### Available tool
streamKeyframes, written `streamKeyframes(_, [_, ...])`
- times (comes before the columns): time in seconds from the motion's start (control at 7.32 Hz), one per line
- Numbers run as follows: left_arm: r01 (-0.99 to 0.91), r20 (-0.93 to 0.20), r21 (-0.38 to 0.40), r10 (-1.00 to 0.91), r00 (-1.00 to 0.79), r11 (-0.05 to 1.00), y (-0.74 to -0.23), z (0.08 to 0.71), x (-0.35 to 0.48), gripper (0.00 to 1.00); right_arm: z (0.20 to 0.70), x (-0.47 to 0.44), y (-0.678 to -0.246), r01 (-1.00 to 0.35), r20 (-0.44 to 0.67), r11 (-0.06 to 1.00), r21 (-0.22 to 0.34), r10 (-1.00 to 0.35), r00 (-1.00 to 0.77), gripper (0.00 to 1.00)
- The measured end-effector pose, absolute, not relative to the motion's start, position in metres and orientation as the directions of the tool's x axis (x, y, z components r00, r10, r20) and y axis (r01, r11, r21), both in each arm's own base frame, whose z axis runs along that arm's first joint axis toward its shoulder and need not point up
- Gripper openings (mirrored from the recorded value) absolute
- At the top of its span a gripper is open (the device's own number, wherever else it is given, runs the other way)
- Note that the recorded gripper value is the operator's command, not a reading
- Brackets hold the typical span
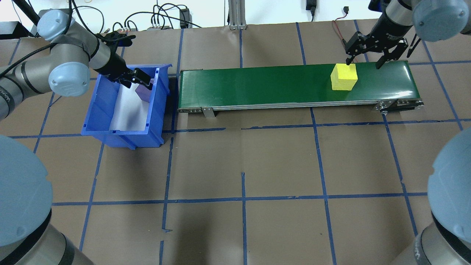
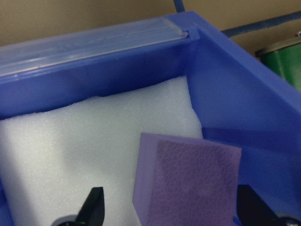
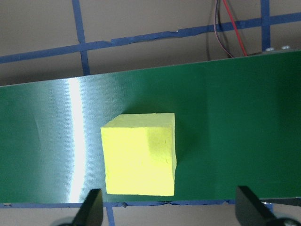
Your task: Move block left to right into plate
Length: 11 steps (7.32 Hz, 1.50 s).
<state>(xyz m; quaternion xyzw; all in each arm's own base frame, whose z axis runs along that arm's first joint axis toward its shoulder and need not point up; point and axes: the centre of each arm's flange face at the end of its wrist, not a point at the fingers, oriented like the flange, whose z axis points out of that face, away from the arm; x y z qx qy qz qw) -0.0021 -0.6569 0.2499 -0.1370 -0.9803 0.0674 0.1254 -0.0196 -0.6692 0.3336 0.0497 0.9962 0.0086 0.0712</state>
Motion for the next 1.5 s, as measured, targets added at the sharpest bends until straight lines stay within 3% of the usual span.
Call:
streamKeyframes(0.55, [0.254, 0.243, -0.144, 0.282, -0.928, 0.957, -0.651, 0.242, -0.004, 1.00, 0.295, -0.023, -0.666, 0.076, -0.133, 0.997, 0.030, 0.079, -0.988, 1.00])
streamKeyframes(0.68, [0.253, 0.248, -0.138, 0.281, -0.927, 0.957, -0.649, 0.239, -0.004, 1.00, 0.288, -0.025, -0.665, 0.071, -0.119, 0.997, 0.035, 0.074, -0.990, 0.87])
streamKeyframes(0.82, [0.253, 0.251, -0.133, 0.280, -0.927, 0.958, -0.648, 0.236, -0.005, 0.94, 0.283, -0.028, -0.665, 0.069, -0.092, 0.997, 0.034, 0.072, -0.993, 0.18])
streamKeyframes(1.23, [0.257, 0.245, -0.142, 0.285, -0.927, 0.956, -0.650, 0.236, -0.004, 0.74, 0.290, -0.037, -0.669, 0.054, -0.040, 0.998, -0.012, 0.054, -0.998, 0.16])
streamKeyframes(1.5, [0.259, 0.234, -0.153, 0.289, -0.928, 0.954, -0.654, 0.241, -0.003, 0.69, 0.303, -0.053, -0.662, 0.044, 0.013, 0.999, -0.010, 0.044, -0.999, 0.16])
